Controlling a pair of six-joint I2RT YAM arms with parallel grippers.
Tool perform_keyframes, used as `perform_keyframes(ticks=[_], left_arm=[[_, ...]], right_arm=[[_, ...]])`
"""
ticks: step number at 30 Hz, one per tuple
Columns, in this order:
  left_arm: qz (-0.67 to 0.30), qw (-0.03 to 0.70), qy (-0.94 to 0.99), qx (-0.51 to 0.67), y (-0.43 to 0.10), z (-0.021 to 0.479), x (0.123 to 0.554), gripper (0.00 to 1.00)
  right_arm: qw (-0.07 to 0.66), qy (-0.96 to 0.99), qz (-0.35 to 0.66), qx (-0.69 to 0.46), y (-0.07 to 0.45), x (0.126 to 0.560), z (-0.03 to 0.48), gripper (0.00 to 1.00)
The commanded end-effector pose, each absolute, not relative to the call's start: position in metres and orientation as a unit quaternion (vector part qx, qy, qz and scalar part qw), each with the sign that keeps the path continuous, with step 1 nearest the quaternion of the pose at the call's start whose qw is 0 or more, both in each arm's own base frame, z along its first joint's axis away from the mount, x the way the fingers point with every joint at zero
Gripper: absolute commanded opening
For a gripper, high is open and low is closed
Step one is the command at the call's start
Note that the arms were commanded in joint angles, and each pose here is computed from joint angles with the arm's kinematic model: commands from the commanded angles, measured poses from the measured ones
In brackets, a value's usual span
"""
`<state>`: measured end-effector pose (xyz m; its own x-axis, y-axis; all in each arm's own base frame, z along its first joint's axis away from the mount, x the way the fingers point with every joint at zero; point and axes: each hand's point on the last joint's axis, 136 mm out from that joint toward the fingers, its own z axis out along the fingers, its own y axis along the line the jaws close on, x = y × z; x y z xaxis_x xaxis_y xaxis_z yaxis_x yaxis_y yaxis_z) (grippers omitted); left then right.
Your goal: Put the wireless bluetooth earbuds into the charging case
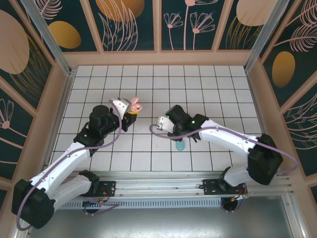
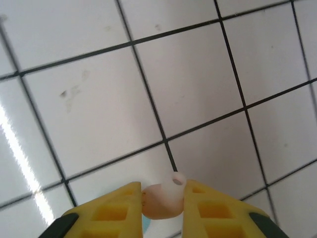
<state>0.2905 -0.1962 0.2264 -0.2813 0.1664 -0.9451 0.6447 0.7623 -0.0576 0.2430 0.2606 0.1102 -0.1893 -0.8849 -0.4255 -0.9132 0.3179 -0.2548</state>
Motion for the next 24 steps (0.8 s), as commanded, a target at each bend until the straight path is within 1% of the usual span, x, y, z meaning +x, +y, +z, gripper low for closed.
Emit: perform_keyframes(ticks=[1,4,8,15,17,19,22,24], left_arm=[[-0.201,0.553,0.777,0.225,-0.183,0.224,0.294,0.0],[-0.204,0.559,0.773,0.219,-0.181,0.223,0.294,0.0],[-0.209,0.558,0.773,0.219,-0.182,0.219,0.292,0.0],[-0.199,0.557,0.774,0.224,-0.18,0.214,0.291,0.0],[-0.194,0.559,0.773,0.227,-0.18,0.215,0.292,0.0],[-0.19,0.56,0.773,0.229,-0.179,0.215,0.293,0.0],[-0.189,0.565,0.77,0.228,-0.178,0.219,0.293,0.0],[-0.19,0.568,0.768,0.227,-0.178,0.222,0.293,0.0]], right_arm=[[0.274,0.781,0.11,-0.55,0.297,0.266,0.11,0.23],[0.225,0.804,0.112,-0.539,0.298,0.285,0.079,0.25],[0.167,0.831,0.108,-0.519,0.29,0.301,0.044,0.28],[0.125,0.864,0.105,-0.475,0.29,0.309,0.031,0.37],[0.12,0.881,0.099,-0.447,0.287,0.314,0.034,0.41],[0.127,0.899,0.097,-0.408,0.286,0.323,0.048,0.45],[0.161,0.924,0.11,-0.33,0.287,0.337,0.085,0.51],[0.183,0.938,0.135,-0.262,0.29,0.341,0.11,0.51]])
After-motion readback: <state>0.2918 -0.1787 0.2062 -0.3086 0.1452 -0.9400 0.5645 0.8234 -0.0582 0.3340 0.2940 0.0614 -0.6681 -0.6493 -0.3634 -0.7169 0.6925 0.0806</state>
